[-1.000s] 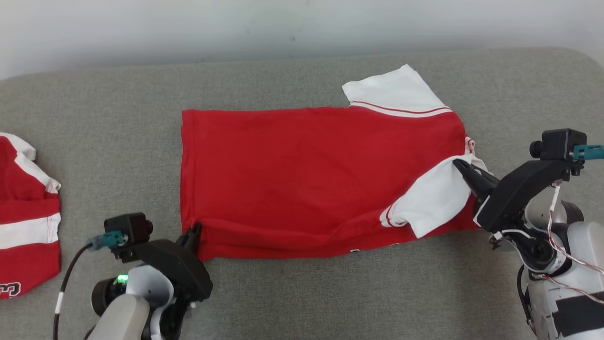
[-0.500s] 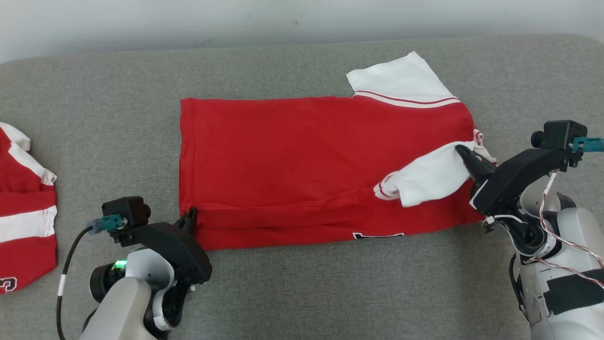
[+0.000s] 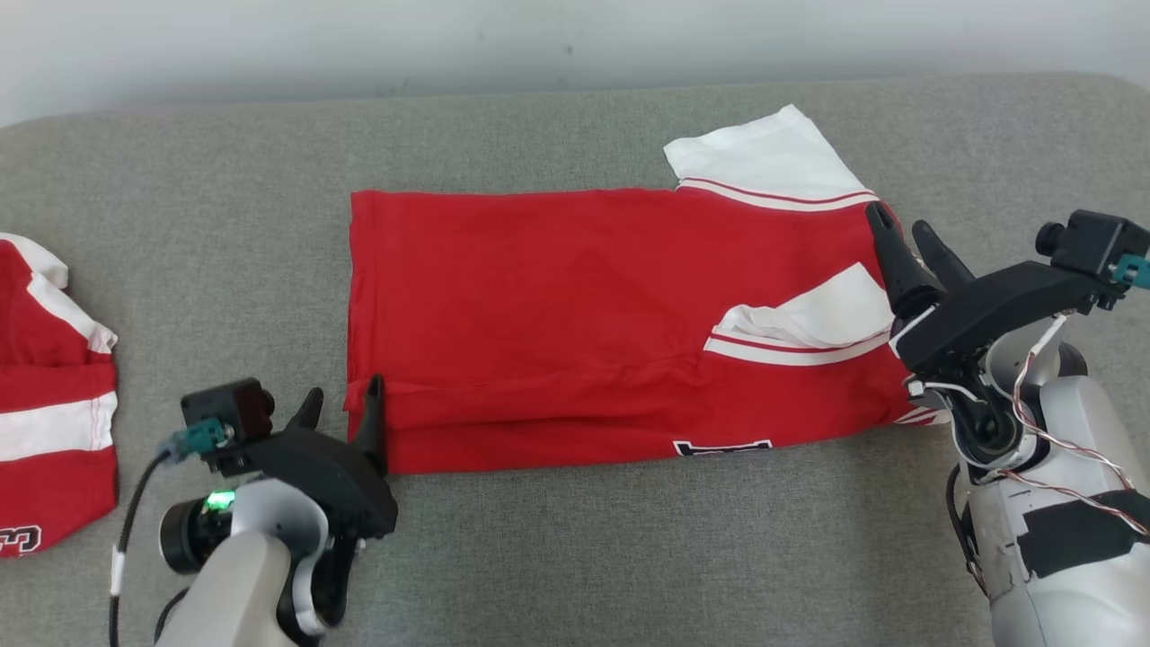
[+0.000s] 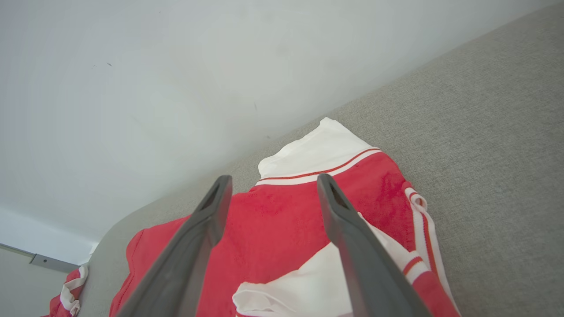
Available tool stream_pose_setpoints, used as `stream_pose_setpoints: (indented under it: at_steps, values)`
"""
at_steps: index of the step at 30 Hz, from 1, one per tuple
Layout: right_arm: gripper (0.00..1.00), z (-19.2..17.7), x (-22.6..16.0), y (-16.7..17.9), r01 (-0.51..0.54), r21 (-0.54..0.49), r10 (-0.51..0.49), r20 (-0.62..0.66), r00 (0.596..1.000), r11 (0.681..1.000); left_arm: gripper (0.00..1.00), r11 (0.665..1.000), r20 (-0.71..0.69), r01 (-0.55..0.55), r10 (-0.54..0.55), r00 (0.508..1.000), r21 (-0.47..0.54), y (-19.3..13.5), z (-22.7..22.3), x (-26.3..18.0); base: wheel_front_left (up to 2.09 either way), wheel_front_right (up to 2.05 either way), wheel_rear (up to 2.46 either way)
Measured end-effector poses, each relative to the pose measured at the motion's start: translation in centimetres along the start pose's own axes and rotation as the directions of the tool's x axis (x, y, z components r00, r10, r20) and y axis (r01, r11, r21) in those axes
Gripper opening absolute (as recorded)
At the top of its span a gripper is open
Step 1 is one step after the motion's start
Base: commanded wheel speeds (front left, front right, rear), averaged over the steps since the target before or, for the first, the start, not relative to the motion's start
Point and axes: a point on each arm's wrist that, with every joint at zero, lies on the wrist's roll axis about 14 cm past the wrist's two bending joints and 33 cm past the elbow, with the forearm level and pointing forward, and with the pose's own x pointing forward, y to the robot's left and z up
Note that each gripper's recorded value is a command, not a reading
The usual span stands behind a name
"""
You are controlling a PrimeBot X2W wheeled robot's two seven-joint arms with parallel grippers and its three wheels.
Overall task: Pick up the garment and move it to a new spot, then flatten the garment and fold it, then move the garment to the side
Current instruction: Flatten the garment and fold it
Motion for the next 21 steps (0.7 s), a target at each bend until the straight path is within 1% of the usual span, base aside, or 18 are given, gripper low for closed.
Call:
stream_pose_setpoints:
  at_steps: [2,5,7,11,18,21]
  values:
    - [1.00,0.0,-0.4,-0.2,0.001,-0.004,-0.001,-0.001,1.000,1.000,1.00,1.000,0.012,-0.003,0.002,1.000,0.029,0.3,-0.2,-0.5,0.00,0.00,0.00]
    - [1.00,-0.6,-1.4,-1.3,0.020,-0.046,-0.021,-0.033,0.999,0.999,1.00,0.996,0.014,-0.011,0.010,1.000,0.085,1.0,-1.0,-1.6,0.00,0.00,0.00]
    - [1.00,-0.9,-1.8,-1.7,0.030,-0.056,-0.032,-0.047,0.998,0.998,1.00,0.995,0.007,-0.014,0.013,1.000,0.095,1.2,-1.4,-2.0,0.00,0.00,0.00]
    - [1.00,-2.0,-4.0,-4.4,0.093,-0.127,-0.107,-0.106,0.989,0.988,1.00,0.992,-0.022,-0.016,0.019,1.000,0.122,1.5,-3.0,-3.4,0.00,0.00,0.00]
    - [1.00,-4.3,-7.1,-8.5,0.204,-0.189,-0.241,-0.200,0.950,0.961,1.00,0.989,-0.032,-0.020,0.025,0.999,0.145,1.4,-3.6,-3.6,0.00,0.00,0.00]
    - [1.00,-4.9,-7.0,-8.6,0.220,-0.164,-0.252,-0.210,0.945,0.962,1.00,0.988,-0.039,-0.015,0.021,0.999,0.156,1.1,-3.7,-3.0,0.00,0.00,0.00]
